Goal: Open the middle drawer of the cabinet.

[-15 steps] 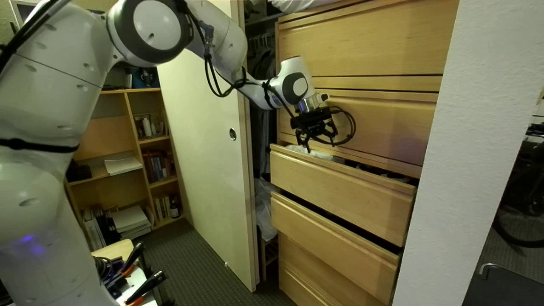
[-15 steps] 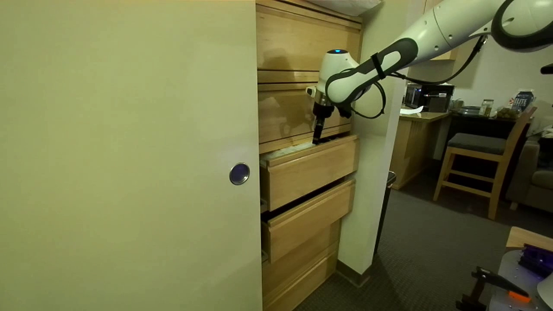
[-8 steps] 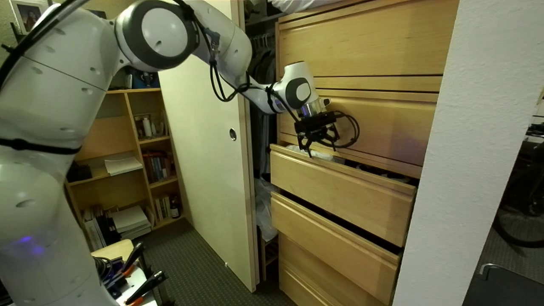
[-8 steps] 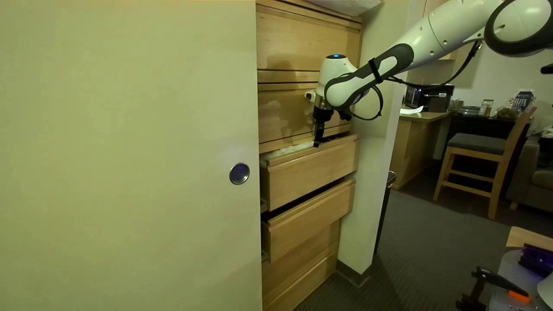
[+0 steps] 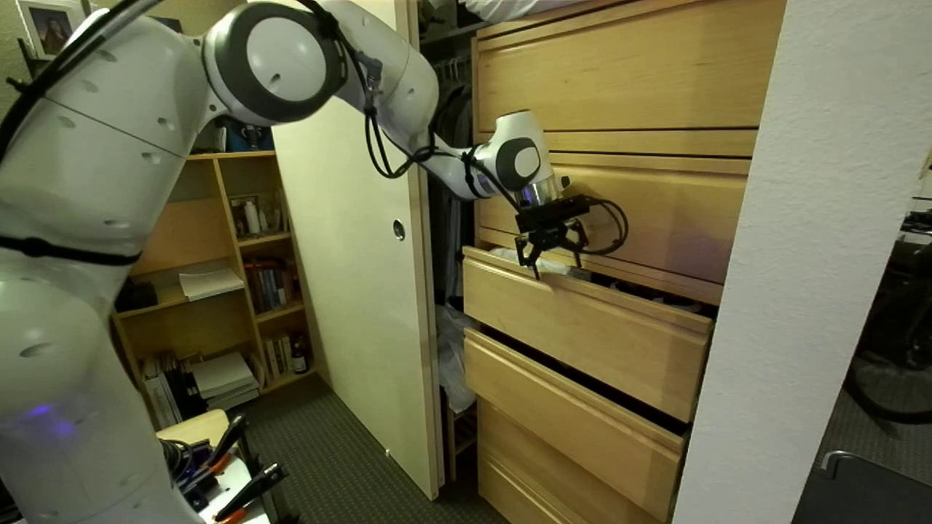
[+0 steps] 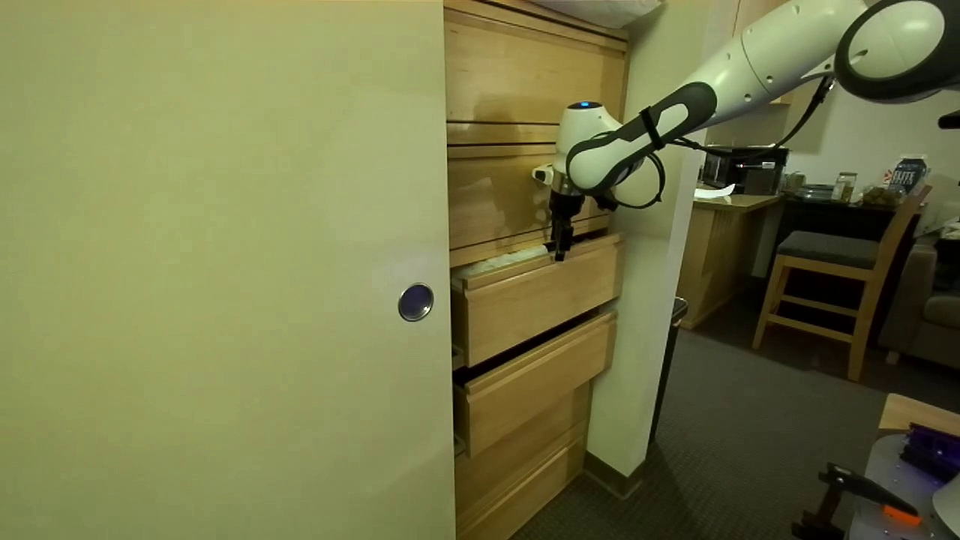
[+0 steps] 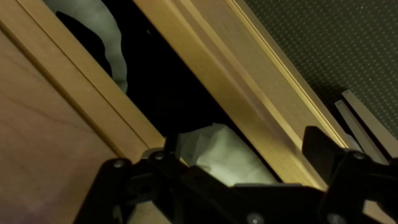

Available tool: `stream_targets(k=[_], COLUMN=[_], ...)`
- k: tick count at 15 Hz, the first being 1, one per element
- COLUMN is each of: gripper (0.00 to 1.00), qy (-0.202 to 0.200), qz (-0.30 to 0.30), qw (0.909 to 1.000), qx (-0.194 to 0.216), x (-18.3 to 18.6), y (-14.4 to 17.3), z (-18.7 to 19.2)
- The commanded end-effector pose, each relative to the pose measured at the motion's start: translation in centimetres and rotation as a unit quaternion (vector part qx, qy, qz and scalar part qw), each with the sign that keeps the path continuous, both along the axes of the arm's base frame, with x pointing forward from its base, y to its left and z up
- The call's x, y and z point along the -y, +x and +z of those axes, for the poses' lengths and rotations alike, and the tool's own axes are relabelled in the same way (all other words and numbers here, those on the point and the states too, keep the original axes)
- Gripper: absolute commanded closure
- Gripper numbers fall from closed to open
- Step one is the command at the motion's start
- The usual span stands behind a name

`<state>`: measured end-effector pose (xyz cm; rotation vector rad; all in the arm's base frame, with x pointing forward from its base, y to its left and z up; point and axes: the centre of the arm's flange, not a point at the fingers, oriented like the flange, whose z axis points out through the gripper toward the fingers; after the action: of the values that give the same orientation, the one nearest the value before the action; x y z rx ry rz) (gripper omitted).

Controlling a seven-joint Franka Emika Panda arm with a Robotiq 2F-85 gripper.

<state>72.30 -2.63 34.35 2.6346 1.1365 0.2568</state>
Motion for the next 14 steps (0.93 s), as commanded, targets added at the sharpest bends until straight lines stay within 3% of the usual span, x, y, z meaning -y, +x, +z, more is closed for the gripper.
stream_targets(k=[1, 14], gripper=[0.0, 0.0], qy=[-0.006, -0.001], qz=[0.036, 0.078], qw=[0.9993, 0.9969], qx=[0.009, -0.007], x=[1.8, 2.5], y=[2.4, 1.1], z=[-2.2, -4.2])
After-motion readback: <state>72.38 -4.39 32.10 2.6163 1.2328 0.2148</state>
